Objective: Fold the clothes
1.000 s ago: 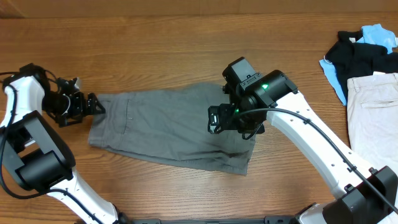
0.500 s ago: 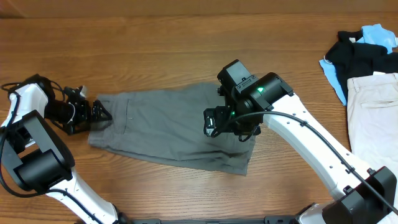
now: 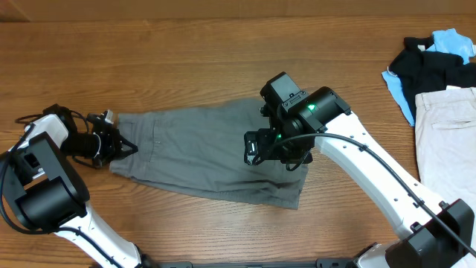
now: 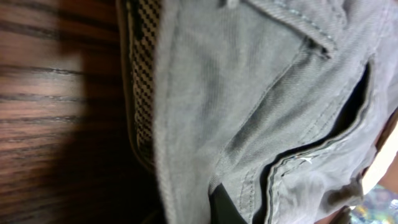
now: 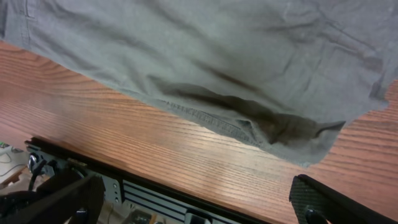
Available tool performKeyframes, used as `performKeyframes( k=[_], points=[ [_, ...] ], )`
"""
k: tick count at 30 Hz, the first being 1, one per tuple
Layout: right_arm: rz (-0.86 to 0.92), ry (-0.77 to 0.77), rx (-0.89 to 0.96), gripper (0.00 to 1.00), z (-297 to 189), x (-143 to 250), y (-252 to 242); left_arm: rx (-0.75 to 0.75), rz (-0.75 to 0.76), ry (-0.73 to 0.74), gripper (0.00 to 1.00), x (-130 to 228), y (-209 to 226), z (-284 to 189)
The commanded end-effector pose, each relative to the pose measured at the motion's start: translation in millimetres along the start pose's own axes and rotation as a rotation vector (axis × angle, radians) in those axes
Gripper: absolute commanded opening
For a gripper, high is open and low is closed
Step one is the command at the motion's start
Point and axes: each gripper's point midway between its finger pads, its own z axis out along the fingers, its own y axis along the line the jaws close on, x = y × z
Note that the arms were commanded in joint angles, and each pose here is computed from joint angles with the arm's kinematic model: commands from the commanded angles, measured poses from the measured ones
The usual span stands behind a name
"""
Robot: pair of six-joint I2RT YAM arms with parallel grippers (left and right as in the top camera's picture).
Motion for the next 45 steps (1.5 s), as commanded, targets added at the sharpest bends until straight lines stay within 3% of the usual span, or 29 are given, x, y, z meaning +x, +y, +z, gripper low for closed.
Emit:
performKeyframes(
  k=[1,8,13,22,26,29,36,45],
  points=[
    [-0.002,0.003,-0.007,1.00,-1.2,3.2,2.1,0.018,-0.079,0.018,0.04,2.4,-1.2,10.6],
    [-0.002,0.021,0.002,1.00,-1.0,7.8,0.1,-0.135,-0.182,0.017,0.04,-8.4,20.0,-13.3],
    [-0.049,0.028,0.003,1.00,0.6,11.6,4.4,-0.226,-0.274,-0.051,0.04,-36.6,19.2,-55.2],
    [-0.067,-0.007,-0.018,1.00,1.7,4.3,12.9,-0.366,-0.286,-0.259,0.04,-80.9,-16.4,-150.5],
    [-0.069,-0.025,-0.024,1.00,1.4,-0.1,14.1,-0.455,-0.366,-0.379,0.04,-80.7,-33.0,-191.4],
    [-0.052,-0.060,-0.032,1.00,-1.2,-11.3,10.9,-0.455,-0.338,-0.437,0.04,-77.2,-56.9,-207.6],
    [0.108,-0.160,-0.058,1.00,-22.4,-54.2,-38.4,-0.436,-0.194,-0.438,0.04,-56.8,-126.2,-205.0],
    [0.135,-0.138,-0.086,1.00,-33.4,-54.8,-69.5,-0.405,0.071,-0.301,0.06,-42.7,-206.9,-138.7]
  ],
)
